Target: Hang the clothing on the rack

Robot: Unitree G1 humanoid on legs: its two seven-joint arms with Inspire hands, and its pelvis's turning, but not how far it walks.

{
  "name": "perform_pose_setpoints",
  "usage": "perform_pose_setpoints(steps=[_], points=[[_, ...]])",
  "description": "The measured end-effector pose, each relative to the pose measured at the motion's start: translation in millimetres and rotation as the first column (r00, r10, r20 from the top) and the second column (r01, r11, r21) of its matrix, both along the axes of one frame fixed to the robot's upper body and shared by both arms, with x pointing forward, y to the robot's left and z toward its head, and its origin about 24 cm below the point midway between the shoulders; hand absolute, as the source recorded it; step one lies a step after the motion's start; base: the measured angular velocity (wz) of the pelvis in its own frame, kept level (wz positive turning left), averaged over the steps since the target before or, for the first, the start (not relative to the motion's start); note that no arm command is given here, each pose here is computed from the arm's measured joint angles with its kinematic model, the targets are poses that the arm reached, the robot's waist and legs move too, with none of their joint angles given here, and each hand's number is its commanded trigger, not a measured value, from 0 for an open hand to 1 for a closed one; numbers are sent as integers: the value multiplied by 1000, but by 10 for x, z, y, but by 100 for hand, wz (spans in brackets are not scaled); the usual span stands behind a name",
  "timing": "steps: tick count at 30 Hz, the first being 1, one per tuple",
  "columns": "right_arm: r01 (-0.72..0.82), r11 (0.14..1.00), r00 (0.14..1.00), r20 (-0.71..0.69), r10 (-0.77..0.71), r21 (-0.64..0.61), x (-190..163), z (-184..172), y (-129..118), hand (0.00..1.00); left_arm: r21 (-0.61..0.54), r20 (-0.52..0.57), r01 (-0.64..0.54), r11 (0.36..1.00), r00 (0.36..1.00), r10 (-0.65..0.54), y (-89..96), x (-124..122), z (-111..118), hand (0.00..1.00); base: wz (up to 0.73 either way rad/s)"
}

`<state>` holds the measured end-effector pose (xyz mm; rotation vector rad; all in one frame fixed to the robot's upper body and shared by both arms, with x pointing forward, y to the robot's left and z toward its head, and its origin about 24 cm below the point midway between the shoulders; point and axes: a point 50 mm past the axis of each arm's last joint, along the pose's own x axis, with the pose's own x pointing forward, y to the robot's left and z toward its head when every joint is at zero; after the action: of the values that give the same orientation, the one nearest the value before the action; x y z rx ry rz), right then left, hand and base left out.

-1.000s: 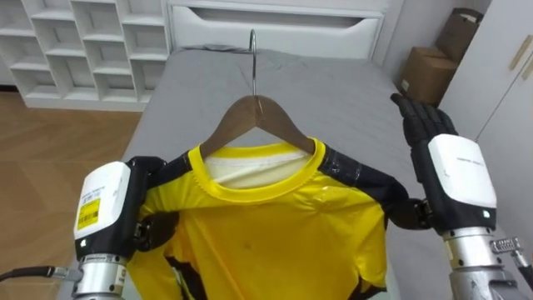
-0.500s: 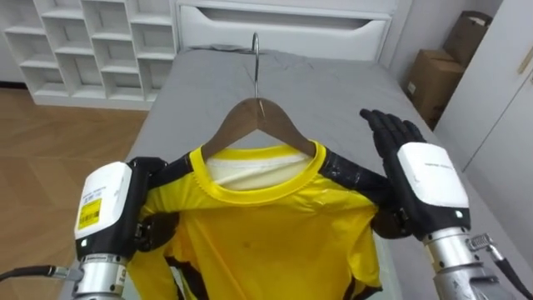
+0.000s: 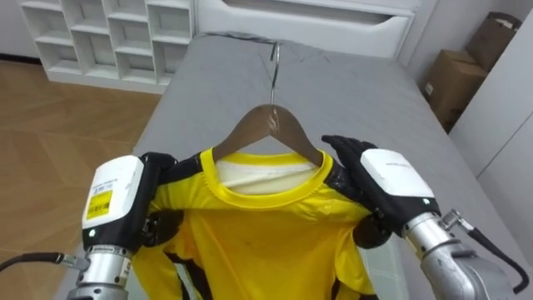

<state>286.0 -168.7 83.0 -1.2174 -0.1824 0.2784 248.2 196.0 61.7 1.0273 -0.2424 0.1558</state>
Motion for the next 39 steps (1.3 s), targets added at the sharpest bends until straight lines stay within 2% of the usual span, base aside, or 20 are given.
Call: perform_pose_setpoints(steps=[17,18,19,28,31,35,39], points=[[-27,1000,999,-37,27,-6,79,77,29,0,6,-4,3,1000,1000,-2,-5,31,23,100,1],[-27,1000,999,-37,27,-6,79,76,29,81,7,-4,2,1000,1000,-2,-6,31,22,100,0],[-27,1000,999,-37,26,-6,79,75,29,100,13,-4,3,1000,1000,-3,-9,30,21,100,0],[0,1000,995,-95,3,29,96,-40,-29,100,47,-7,16,999,1000,-16,-47,27,7,100,-3],[-20,998,997,-77,25,63,131,5,50,100,62,6,-15,998,1000,15,40,45,41,100,-22],[65,994,994,-89,-57,89,165,-32,-101,100,43,14,26,999,1000,-27,-101,82,47,100,38],[71,994,993,-98,-63,88,168,-54,-100,100,52,13,18,998,1000,-18,-115,69,23,100,7]])
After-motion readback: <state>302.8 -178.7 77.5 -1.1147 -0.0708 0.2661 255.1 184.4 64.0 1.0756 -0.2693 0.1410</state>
